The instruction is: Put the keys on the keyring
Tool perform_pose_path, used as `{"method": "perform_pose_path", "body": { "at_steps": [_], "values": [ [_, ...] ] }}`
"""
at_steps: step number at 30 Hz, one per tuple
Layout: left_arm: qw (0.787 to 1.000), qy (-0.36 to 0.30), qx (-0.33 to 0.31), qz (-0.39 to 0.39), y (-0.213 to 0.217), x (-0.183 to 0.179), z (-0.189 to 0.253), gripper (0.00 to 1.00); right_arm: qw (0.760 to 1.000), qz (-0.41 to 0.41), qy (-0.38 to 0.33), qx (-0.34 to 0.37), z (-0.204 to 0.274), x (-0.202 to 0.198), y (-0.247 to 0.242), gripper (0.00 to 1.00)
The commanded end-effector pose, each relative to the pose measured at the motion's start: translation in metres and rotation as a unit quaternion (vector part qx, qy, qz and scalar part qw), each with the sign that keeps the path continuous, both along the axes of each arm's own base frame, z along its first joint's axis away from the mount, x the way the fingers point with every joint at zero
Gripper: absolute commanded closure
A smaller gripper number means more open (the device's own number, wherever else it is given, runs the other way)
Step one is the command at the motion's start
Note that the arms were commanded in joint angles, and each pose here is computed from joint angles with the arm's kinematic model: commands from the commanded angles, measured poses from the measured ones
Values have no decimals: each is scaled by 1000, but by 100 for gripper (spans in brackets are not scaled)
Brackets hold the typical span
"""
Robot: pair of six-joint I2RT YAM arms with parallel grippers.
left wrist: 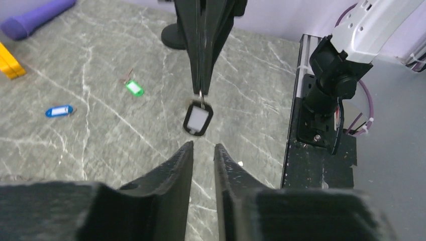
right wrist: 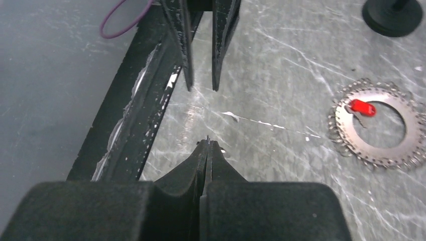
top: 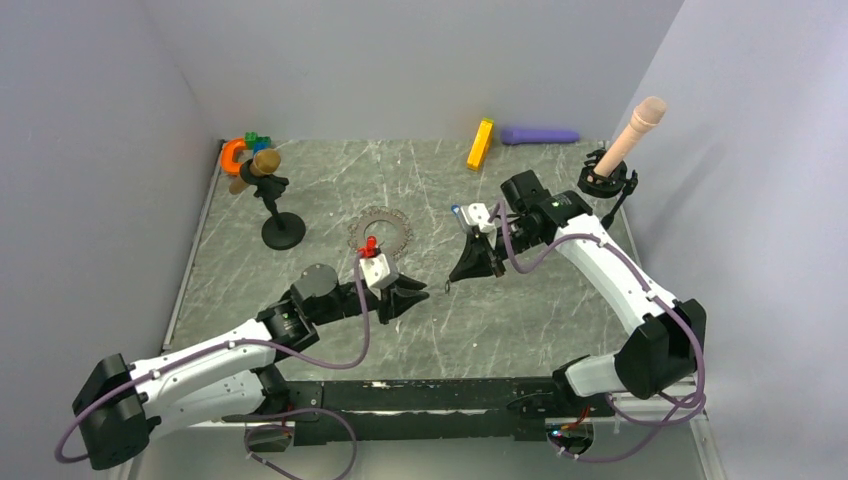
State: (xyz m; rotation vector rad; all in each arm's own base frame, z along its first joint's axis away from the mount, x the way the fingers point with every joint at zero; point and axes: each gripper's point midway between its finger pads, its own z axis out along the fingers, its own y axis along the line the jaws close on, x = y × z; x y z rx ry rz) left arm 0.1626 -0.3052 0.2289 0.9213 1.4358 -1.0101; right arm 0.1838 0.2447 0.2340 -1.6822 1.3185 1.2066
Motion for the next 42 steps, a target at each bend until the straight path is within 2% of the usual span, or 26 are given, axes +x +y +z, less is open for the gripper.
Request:
{"method": "perform_pose_path", "body": {
  "at_steps": [1, 4, 7, 26, 42],
  "values": [
    [994, -103, -45, -14, -17, 1, 40, 79, 998, 48, -19, 25, -3, -20, 10, 100],
    [992, -114, -31, -45, -28, -7, 34, 85, 997, 64, -24, 26, -5, -26, 12, 100],
    [991, -121, -23, -61, -32, -14, 27, 86, 996, 74, -33, 30, -4, -30, 12, 100],
    [992, -120, -7, -26, -33, -4, 15, 79, 995, 87, -22, 37, -3, -36, 14, 100],
    [995, -93, 0, -43, -39, -9, 11, 80, 996, 84, -19, 36, -3, -34, 15, 100]
  ]
}}
